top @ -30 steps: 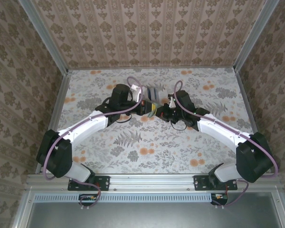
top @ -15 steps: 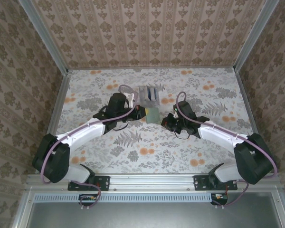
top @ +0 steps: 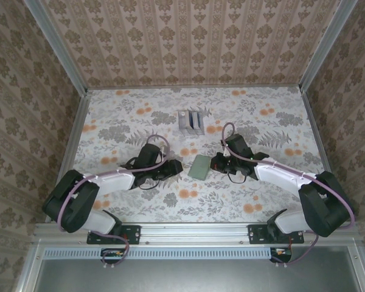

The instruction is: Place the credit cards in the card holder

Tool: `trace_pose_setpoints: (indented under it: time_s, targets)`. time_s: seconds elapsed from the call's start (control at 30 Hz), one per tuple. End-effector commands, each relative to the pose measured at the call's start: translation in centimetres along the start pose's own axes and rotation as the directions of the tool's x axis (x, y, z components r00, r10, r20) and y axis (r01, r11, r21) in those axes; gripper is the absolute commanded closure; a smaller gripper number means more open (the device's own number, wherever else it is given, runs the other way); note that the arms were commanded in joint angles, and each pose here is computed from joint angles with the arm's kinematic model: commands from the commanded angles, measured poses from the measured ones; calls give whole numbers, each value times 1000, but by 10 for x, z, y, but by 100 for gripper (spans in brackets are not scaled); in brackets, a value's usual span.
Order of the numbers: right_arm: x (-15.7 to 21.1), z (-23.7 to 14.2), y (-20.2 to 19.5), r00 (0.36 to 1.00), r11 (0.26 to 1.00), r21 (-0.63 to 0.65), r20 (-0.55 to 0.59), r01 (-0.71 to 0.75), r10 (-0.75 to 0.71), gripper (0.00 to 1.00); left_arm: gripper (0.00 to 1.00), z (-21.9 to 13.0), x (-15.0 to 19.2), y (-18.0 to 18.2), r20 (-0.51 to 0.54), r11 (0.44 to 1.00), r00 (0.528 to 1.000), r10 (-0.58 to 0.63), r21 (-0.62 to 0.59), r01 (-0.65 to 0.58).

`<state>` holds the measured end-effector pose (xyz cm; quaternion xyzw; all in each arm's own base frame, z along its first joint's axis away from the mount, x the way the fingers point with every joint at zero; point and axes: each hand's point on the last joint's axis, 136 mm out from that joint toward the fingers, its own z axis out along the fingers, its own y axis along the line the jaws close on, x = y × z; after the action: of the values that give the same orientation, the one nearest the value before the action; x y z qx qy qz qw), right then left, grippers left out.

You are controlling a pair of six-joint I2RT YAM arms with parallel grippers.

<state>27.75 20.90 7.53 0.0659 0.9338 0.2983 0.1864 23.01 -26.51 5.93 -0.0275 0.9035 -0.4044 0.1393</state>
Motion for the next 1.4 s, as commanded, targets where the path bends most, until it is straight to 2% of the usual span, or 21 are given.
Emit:
trace_pose_setpoints:
  time_s: [0.0,0.1,0.2,0.4,0.63,0.8,0.9,1.37]
  targets:
    - [11,-4,-11,993,993,18,-20,113,-113,100,49,-8,-7,-26,21,991,993,118,58,-119]
    - [12,-12,19,985,974,-150,7,171,-172,100,48,-7,-5,-44,-28,961,962,272,51,-270]
    - [7,-25,43,978,947,-245,47,206,-201,100,48,-4,-8,-59,-20,949,953,303,100,-300]
    - [-3,-33,64,961,917,-288,71,277,-268,100,46,6,-8,-56,-61,956,957,283,95,-276]
    - [-13,-29,78,961,903,-328,77,278,-267,100,40,20,-4,-54,-104,958,957,272,127,-258]
    - [-18,-20,78,956,903,-314,68,292,-285,100,41,28,-4,-49,-124,960,955,268,116,-255]
    - [-19,-17,79,958,902,-323,68,285,-278,100,42,31,-5,-54,-126,956,954,271,152,-252]
    - [-28,-16,89,964,900,-346,76,265,-255,100,38,35,-13,-54,-144,961,960,242,170,-216]
